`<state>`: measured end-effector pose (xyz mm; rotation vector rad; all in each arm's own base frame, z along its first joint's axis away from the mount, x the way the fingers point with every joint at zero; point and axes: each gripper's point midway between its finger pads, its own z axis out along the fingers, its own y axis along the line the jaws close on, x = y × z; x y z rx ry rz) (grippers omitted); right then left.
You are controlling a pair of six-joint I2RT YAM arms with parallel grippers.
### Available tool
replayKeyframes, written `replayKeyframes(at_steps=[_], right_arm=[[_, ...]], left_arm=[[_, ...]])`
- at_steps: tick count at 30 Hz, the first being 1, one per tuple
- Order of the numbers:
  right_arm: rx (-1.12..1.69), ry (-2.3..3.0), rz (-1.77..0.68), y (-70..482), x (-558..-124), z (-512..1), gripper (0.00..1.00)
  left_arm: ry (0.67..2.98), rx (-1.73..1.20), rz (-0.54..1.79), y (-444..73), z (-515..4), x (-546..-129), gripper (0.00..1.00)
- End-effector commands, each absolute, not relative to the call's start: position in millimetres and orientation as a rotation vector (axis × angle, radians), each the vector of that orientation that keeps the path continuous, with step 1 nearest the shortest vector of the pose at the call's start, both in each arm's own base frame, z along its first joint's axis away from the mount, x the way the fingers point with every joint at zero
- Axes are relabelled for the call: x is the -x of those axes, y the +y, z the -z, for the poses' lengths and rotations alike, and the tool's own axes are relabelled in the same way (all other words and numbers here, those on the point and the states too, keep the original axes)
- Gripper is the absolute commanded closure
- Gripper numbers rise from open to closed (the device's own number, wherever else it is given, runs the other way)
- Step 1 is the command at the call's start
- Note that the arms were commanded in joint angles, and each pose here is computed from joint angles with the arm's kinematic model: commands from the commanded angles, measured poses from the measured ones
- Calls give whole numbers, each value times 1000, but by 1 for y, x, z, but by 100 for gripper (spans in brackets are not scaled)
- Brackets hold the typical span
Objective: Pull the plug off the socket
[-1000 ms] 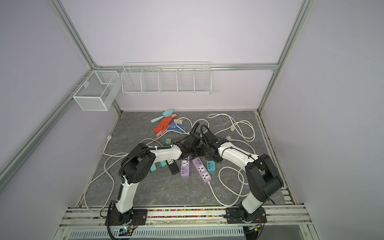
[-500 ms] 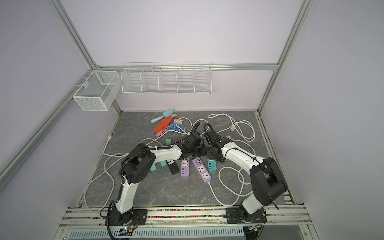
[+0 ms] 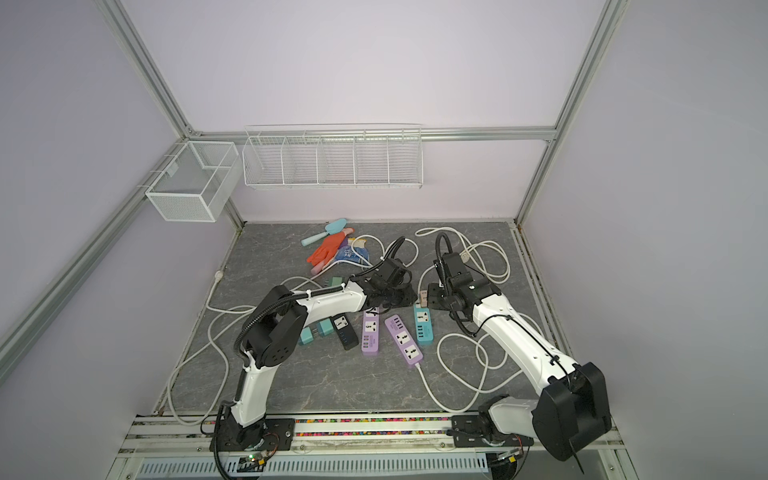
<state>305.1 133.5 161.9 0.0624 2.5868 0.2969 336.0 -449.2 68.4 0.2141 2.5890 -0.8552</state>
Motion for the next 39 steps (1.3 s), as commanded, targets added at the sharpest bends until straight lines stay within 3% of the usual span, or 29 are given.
replayKeyframes(at_steps=[1, 9, 18, 39], right_arm=[[-90, 2582, -454, 145, -304, -168, 73], [-82, 2511, -700, 182, -321, -180, 73], [-95, 2494, -731, 215, -347, -173, 73], [-79, 2617, -772, 280, -407, -94, 74]], left_arm=[[2517, -237, 845, -445, -110, -338, 69], [2437, -188, 763, -406, -149, -330, 68], [2375, -129, 670, -352, -174, -312, 67], [2325, 73, 648, -288, -165, -285, 58]])
